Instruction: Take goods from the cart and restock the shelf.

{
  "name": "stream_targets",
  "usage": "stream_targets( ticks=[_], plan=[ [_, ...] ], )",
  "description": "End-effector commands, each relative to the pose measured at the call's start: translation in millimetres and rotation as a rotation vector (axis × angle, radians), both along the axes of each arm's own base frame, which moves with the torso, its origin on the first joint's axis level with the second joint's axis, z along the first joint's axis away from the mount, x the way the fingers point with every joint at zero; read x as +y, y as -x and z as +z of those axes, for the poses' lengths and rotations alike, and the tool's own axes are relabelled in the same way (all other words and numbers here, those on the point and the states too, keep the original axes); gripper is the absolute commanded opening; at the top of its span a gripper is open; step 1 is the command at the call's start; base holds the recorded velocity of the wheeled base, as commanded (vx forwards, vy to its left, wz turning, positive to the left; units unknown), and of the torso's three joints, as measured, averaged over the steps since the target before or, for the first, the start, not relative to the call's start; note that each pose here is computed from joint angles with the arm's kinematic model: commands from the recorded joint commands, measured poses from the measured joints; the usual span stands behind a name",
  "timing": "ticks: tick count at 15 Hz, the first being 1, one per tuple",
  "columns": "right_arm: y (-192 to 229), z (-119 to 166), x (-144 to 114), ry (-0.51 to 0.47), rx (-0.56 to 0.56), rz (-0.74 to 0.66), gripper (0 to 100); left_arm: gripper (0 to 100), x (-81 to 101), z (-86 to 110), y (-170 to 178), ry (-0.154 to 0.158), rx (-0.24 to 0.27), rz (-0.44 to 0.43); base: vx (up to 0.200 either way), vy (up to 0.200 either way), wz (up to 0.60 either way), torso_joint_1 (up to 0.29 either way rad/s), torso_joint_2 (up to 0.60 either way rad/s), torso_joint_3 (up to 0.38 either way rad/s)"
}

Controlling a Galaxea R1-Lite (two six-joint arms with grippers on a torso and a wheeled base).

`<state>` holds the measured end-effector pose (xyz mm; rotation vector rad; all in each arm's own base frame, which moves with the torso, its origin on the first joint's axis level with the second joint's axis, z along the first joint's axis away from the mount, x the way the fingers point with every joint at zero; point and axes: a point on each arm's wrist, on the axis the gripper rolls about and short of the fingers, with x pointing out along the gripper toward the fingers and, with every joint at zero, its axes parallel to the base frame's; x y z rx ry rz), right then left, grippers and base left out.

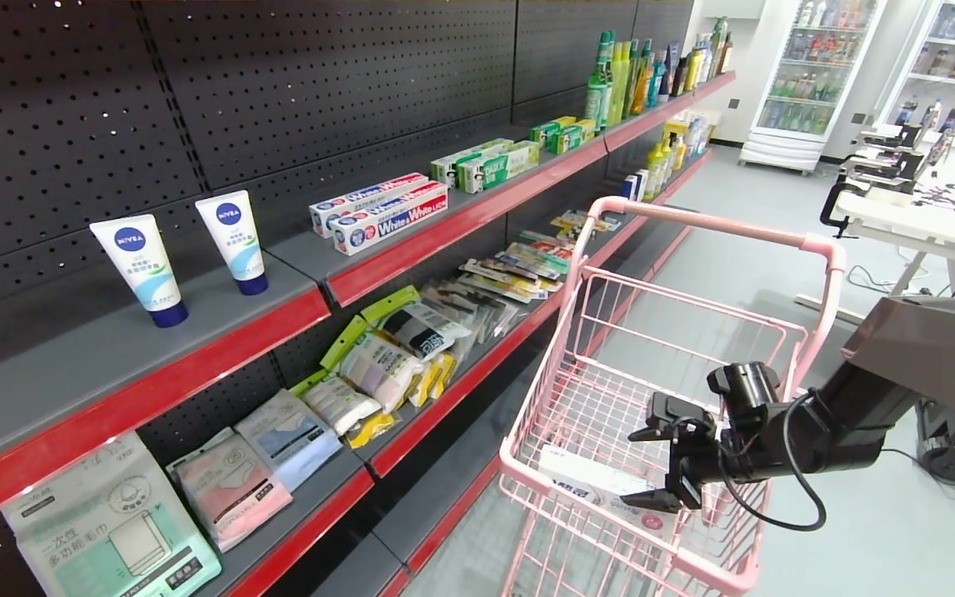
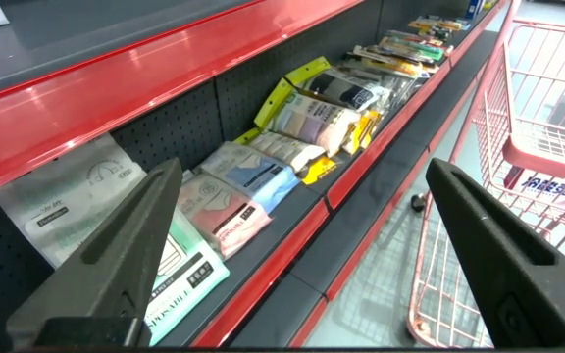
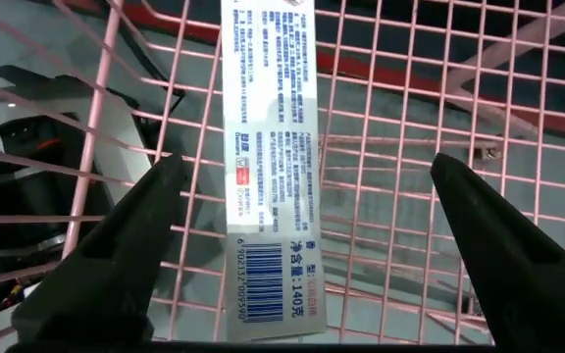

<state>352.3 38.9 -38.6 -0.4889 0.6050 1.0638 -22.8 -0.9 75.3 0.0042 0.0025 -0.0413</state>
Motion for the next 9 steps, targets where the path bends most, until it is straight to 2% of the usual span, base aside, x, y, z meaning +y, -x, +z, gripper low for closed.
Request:
stream_targets(
  ticks=[1, 9],
  plan=[
    [1.3, -9.3, 1.1, 0.005, 0.022, 0.005, 100, 100, 0.0, 0.0, -0.1, 0.000, 0.001, 0.000, 0.000, 0.000, 0.00, 0.000, 0.00, 0.000],
    [-5.4, -24.2, -8.2, 0.052, 0.039, -0.046, 100, 100, 0.0, 0.0, -0.1, 0.000, 0.001, 0.000, 0.000, 0.000, 0.00, 0.000, 0.00, 0.000]
  ],
)
